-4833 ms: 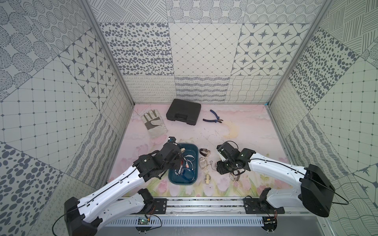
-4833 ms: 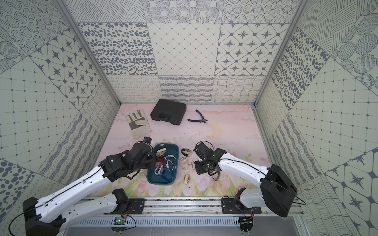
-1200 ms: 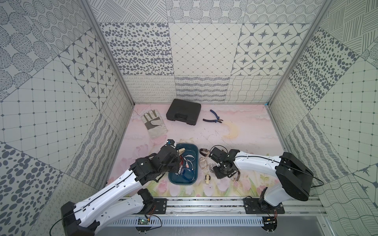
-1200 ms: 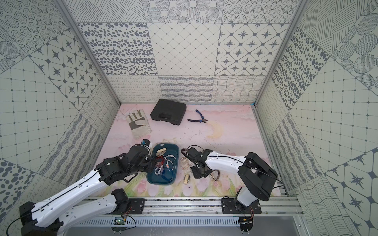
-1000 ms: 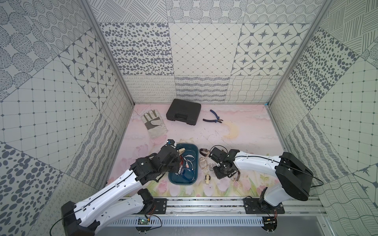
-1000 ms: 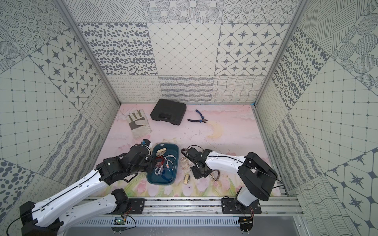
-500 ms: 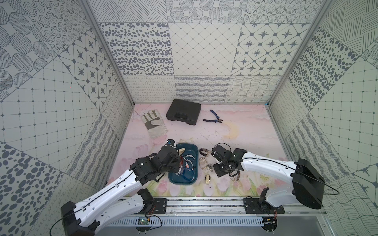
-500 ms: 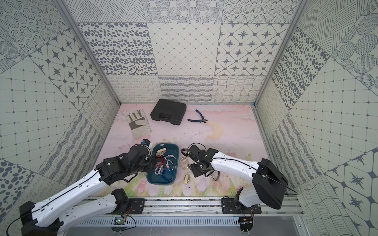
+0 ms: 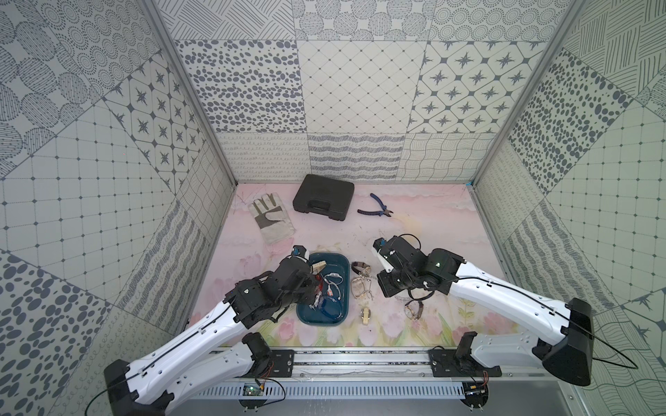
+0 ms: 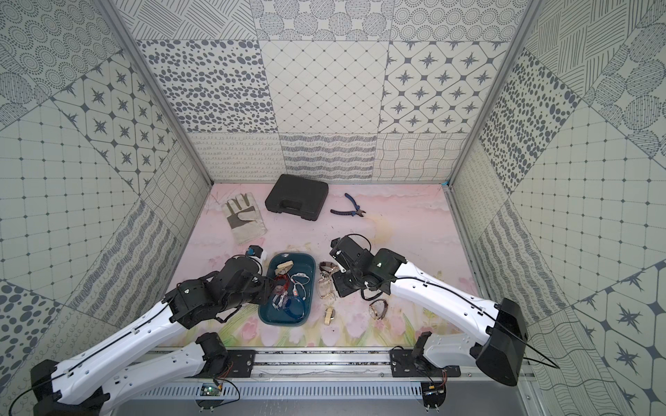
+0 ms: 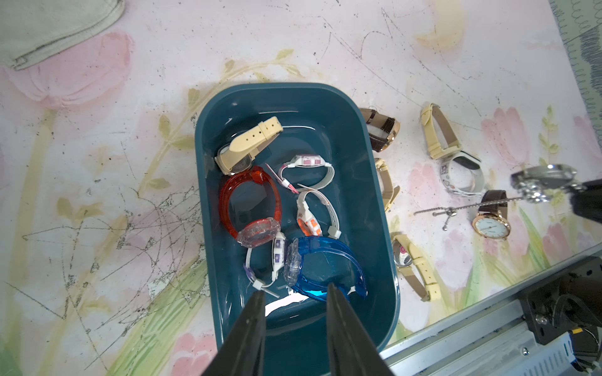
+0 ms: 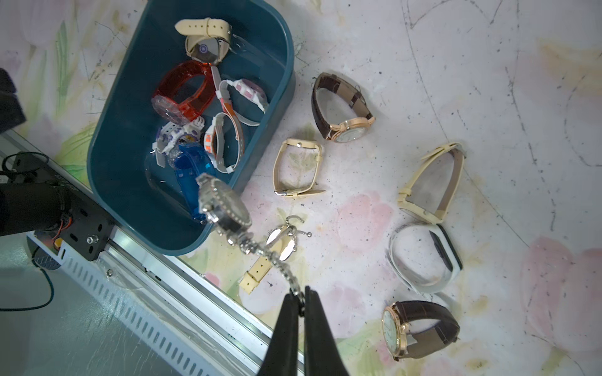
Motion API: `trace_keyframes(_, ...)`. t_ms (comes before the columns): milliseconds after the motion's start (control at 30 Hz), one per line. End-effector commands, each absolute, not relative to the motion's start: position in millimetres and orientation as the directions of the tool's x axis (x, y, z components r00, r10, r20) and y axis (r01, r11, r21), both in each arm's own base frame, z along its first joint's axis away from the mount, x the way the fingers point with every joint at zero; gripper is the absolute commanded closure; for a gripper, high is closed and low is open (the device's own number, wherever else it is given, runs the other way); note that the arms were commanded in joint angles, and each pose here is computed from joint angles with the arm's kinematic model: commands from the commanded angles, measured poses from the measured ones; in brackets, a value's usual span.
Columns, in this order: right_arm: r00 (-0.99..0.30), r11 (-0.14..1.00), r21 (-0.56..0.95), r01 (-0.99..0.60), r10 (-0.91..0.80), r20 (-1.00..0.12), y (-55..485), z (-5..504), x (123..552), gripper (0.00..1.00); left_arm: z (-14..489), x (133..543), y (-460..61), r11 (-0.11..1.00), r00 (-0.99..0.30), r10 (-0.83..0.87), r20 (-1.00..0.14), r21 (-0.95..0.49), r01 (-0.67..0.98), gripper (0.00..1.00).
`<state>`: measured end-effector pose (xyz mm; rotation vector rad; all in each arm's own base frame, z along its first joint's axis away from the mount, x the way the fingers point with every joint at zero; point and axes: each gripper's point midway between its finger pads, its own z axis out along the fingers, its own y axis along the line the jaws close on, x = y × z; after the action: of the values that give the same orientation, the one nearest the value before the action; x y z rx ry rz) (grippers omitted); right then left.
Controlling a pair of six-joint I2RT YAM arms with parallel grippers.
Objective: Put the watch into the storage box
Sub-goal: Pick up the watch at the center of the board, then place the watch in the storage box.
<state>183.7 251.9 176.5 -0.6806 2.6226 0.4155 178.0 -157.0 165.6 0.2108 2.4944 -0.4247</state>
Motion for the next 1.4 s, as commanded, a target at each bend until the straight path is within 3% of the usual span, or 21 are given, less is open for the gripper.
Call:
trace_keyframes(0, -0.760, 0.804, 0.189, -0.564, -0.415, -0.500, 258.9, 205.8, 180.8, 1.00, 167.4, 177.7, -155.2, 0.937, -0.805, 0.059, -0.591, -0.246, 0.249, 0.63)
trace_keyframes(233, -0.718, 0.759, 0.207, -0.617, -0.435, -0.544, 280.4, 238.1, 180.9, 1.00, 169.8, 177.3, -153.2, 0.937, -0.801, 0.050, -0.597, -0.249, 0.244, 0.64)
trace_keyframes(500, -0.690, 0.676, 0.279, -0.682, -0.469, -0.552, 326.3, 241.8, 174.8, 1.00, 180.1, 177.7, -133.4, 0.958, -0.782, -0.009, -0.624, -0.230, 0.173, 0.63)
trace_keyframes(933, -0.686, 0.642, 0.293, -0.709, -0.529, -0.500, 374.9, 201.5, 188.3, 1.00, 187.9, 172.7, -127.2, 0.953, -0.769, -0.023, -0.639, -0.245, 0.176, 0.63)
trace_keyframes(1367, -0.714, 0.661, 0.301, -0.688, -0.540, -0.445, 381.6, 171.1, 206.3, 1.00, 186.5, 172.5, -127.5, 0.953, -0.770, -0.019, -0.638, -0.244, 0.179, 0.63)
